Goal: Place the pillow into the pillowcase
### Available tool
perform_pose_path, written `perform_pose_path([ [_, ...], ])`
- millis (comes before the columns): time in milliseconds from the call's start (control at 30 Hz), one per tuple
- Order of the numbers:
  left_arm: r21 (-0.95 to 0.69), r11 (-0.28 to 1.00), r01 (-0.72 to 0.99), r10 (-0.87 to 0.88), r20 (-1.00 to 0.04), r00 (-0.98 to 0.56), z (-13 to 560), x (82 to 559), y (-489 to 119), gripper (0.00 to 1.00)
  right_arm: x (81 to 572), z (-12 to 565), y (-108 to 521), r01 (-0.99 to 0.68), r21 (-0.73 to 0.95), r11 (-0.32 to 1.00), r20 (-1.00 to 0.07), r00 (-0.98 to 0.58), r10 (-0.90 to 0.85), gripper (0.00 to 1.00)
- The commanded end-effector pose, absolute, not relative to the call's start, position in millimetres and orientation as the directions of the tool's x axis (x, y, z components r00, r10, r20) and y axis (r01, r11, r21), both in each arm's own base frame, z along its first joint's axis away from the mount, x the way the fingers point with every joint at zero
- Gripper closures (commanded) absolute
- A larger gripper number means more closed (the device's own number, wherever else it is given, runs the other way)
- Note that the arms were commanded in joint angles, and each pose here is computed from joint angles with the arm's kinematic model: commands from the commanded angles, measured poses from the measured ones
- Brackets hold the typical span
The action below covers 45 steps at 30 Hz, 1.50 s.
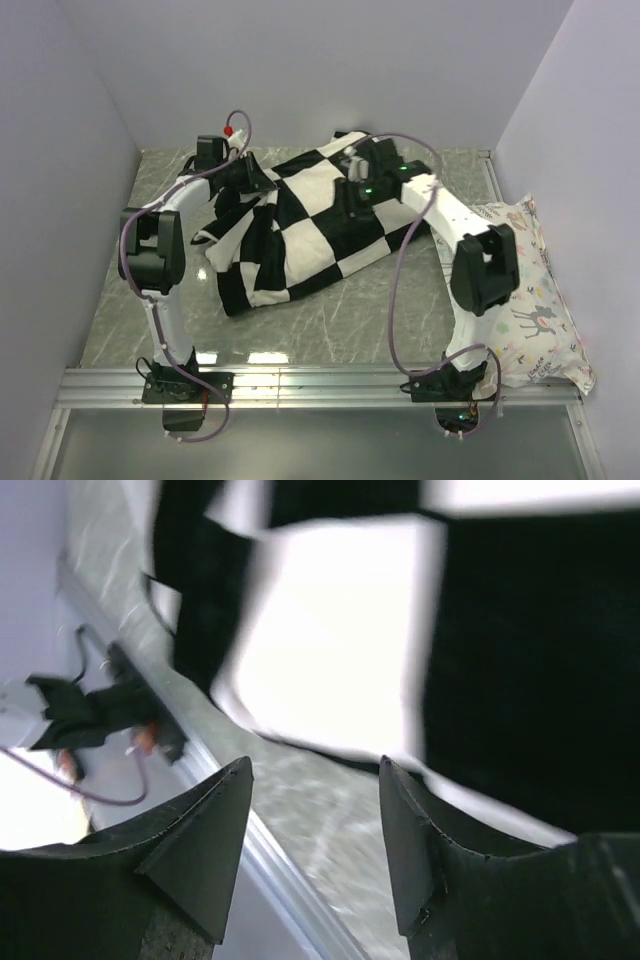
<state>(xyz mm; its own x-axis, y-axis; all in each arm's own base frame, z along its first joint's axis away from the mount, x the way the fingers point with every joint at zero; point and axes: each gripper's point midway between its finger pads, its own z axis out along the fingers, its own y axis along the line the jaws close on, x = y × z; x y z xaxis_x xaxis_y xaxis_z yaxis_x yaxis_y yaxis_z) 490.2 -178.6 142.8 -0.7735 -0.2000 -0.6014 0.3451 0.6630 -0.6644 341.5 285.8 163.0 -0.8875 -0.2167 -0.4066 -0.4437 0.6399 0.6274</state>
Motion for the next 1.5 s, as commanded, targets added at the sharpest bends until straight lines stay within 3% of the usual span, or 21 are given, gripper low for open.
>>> perform_pose_path([
  [0,-0.565,0.655,0.502,-0.155,-0.75,-0.642,191.0,516.7,-194.8,0.83,340.6,180.2,239.4,-0.478,0.522,0.706,-0.484,-0.848,-0.217,0.39],
  [100,-0.499,0.671,0.548,-0.083,-0.786,-0.613,216.0,515.7,-191.3,0.52,345.1,160.9,221.4,-0.485,0.427,0.764,-0.493,-0.832,-0.253,0.4],
  [167,-0.447,0.716,0.536,0.035,-0.745,-0.667,198.8,493.0,-174.0,0.47,349.6,148.6,211.9,-0.482,0.379,0.79,-0.492,-0.828,-0.269,0.41],
  [200,-0.366,0.716,0.595,0.121,-0.774,-0.622,204.3,480.8,-164.0,0.43,356.5,142.0,201.2,-0.501,0.31,0.808,-0.506,-0.807,-0.306,0.41],
  [267,-0.334,0.746,0.576,0.173,-0.739,-0.651,195.5,452.1,-137.7,0.42,364.6,137.8,191.4,-0.515,0.24,0.823,-0.516,-0.786,-0.341,0.41],
  [333,-0.272,0.749,0.605,0.223,-0.755,-0.616,198.1,413.4,-110.6,0.12,376.5,135.7,178.8,-0.532,0.145,0.835,-0.529,-0.754,-0.389,0.39],
  [367,-0.238,0.77,0.592,0.24,-0.752,-0.614,196.0,402.6,-99.5,0.1,380.1,136.3,176.8,-0.54,0.122,0.833,-0.535,-0.743,-0.403,0.39],
  [533,-0.138,0.799,0.586,0.349,-0.687,-0.638,166.3,342.3,-73.7,0.15,393.3,117.8,176.3,-0.547,0.088,0.832,-0.514,-0.741,-0.433,0.39],
  [700,-0.176,0.789,0.589,0.378,-0.617,-0.69,124.0,316.6,-83.9,0.44,405.6,93.2,175.4,-0.529,0.073,0.845,-0.475,-0.763,-0.437,0.42],
  [767,-0.197,0.789,0.582,0.372,-0.601,-0.707,113.8,318.3,-91.2,0.49,406.6,83.2,176.6,-0.524,0.083,0.848,-0.455,-0.777,-0.436,0.43],
  [1167,-0.41,0.692,0.594,0.318,-0.565,-0.761,90.2,302.7,-135.6,0.24,390.9,52.5,182.1,-0.542,0.097,0.835,-0.387,-0.793,-0.47,0.44],
  [1467,-0.452,0.632,0.63,0.313,-0.594,-0.741,113.2,295.3,-146.5,0.25,388.9,46.1,182.0,-0.54,0.097,0.836,-0.372,-0.799,-0.473,0.44],
])
